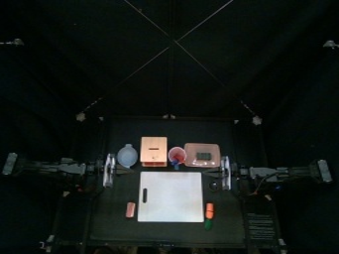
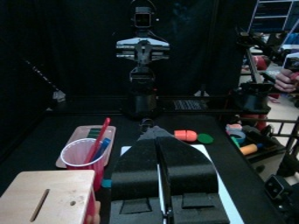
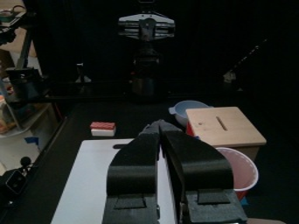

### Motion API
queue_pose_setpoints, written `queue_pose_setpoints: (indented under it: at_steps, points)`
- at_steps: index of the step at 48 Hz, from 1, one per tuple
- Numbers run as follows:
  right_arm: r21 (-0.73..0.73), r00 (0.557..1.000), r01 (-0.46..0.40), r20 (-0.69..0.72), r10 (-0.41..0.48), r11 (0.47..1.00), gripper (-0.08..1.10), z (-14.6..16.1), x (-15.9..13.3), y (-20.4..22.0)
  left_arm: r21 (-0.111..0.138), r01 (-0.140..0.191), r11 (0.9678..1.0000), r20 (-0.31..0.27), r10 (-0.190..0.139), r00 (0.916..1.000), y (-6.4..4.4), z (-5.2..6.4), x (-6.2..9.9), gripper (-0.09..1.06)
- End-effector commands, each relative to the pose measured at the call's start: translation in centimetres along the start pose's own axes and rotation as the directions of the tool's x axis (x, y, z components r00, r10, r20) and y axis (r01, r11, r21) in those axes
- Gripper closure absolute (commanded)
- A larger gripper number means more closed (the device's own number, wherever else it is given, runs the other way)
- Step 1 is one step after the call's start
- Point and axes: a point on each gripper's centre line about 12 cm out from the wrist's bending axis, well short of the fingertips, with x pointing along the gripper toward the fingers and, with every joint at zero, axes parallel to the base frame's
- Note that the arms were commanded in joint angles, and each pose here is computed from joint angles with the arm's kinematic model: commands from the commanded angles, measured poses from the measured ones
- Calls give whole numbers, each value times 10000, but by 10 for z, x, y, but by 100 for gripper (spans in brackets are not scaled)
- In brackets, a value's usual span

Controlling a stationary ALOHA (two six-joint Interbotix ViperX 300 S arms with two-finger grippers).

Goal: Place sushi on board then cut the sushi with the knife then place the pieces on the plate
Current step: Place the sushi on the board

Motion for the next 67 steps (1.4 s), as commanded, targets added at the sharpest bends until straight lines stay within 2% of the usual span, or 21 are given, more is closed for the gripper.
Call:
queue_pose_setpoints:
  at_steps: [1,11,18,27,37,44,48,53,57,67]
  points:
    - [136,9998,190,-15,-190,9997,103,2,3,-4,67,-87,9999,-15,88,10000,2,3,8,103]
    - [377,9896,1299,-668,-1272,9908,100,4,7,-26,66,-71,10000,-490,75,9988,2,-6,18,99]
    - [527,9505,2583,-1926,-2440,9646,99,6,11,-53,23,-95,10000,-842,96,9964,2,-14,24,99]
    - [322,8414,3879,-4205,-3396,9211,98,0,15,-85,24,-96,10000,-1025,98,9947,2,-21,32,99]
    - [-52,7018,4281,-6281,-3361,9037,90,-21,27,-105,24,-97,9999,-1300,100,9915,2,-29,38,99]
    - [-859,5974,4025,-7297,-3326,9114,76,-35,32,-113,55,-93,9999,-1482,100,9889,2,-33,40,99]
    - [-1320,5215,3759,-7880,-3272,9172,65,-44,33,-117,56,-108,9999,-1467,115,9891,3,-33,40,99]
    - [-1631,4516,3511,-8331,-3193,9220,51,-50,32,-122,55,-93,9999,-1497,100,9887,2,-34,40,99]
    - [-1663,4134,3567,-8543,-3149,9193,39,-54,32,-128,56,-108,9999,-1512,116,9884,3,-34,40,99]
    - [-1651,3558,3741,-8832,-3056,9126,13,-66,33,-138,57,-124,9999,-1573,131,9875,3,-37,39,99]
